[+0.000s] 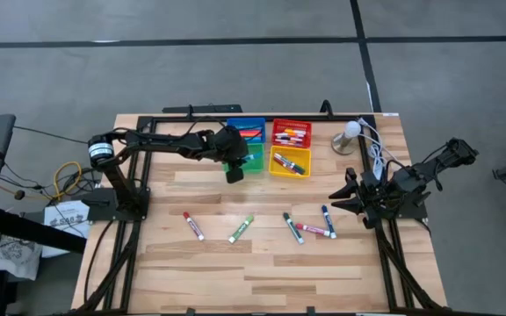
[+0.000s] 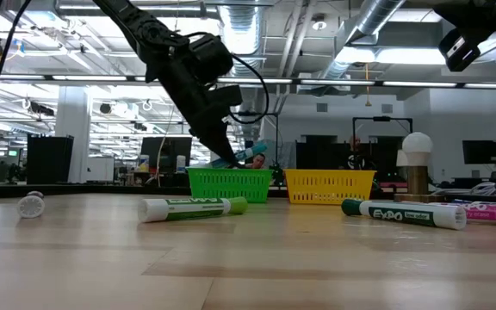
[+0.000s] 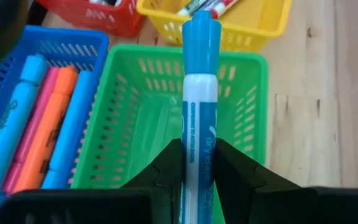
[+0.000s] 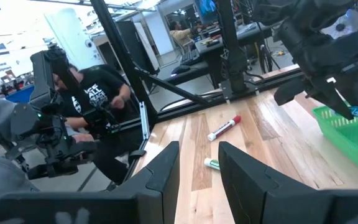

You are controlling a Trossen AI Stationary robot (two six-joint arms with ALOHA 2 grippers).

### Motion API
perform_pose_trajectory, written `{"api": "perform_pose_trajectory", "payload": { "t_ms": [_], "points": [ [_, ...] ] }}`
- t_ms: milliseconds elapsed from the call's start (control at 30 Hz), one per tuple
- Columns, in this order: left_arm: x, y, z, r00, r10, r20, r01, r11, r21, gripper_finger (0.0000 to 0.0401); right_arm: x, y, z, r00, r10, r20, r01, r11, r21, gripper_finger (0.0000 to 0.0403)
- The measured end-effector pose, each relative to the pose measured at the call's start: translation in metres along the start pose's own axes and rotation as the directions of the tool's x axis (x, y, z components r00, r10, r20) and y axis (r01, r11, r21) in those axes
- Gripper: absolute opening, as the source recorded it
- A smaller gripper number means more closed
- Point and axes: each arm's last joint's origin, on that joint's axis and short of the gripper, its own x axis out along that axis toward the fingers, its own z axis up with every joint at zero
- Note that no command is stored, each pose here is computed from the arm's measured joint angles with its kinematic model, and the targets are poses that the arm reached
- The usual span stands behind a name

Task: Pick & Place Markers
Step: Put the light blue marker into the green bin, then put the red marker into the green bin

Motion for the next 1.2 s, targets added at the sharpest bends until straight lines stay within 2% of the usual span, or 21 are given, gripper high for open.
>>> {"api": "perform_pose_trajectory", "payload": {
  "t_ms": [233, 767, 900, 1033, 1200],
  "points": [
    [0.000, -0.001, -0.002, 1.000, -0.005, -0.019, 0.005, 1.000, 0.001, 0.0073, 0.000, 0.000, 0.000, 1.000, 0.000, 0.000, 0.000, 1.000, 0.000, 0.0102],
    [0.000, -0.001, -0.002, 1.000, -0.006, -0.019, 0.006, 1.000, 0.002, 0.0113, 0.000, 0.000, 0.000, 1.000, 0.000, 0.000, 0.000, 1.000, 0.000, 0.0102],
    [-0.007, 0.000, 0.001, 0.999, 0.047, -0.010, -0.047, 0.999, 0.001, 0.0127, 0.000, 0.000, 0.000, 1.000, 0.000, 0.000, 0.000, 1.000, 0.000, 0.0102],
    [-0.033, -0.006, 0.014, 0.996, 0.057, 0.068, -0.050, 0.994, -0.093, 0.0138, 0.000, 0.000, 0.000, 1.000, 0.000, 0.000, 0.000, 1.000, 0.000, 0.0102],
    [-0.074, -0.033, 0.025, 0.991, 0.002, 0.137, 0.035, 0.965, -0.261, 0.0140, 0.000, 0.000, 0.000, 1.000, 0.000, 0.000, 0.000, 1.000, 0.000, 0.0102]
  ]
}}
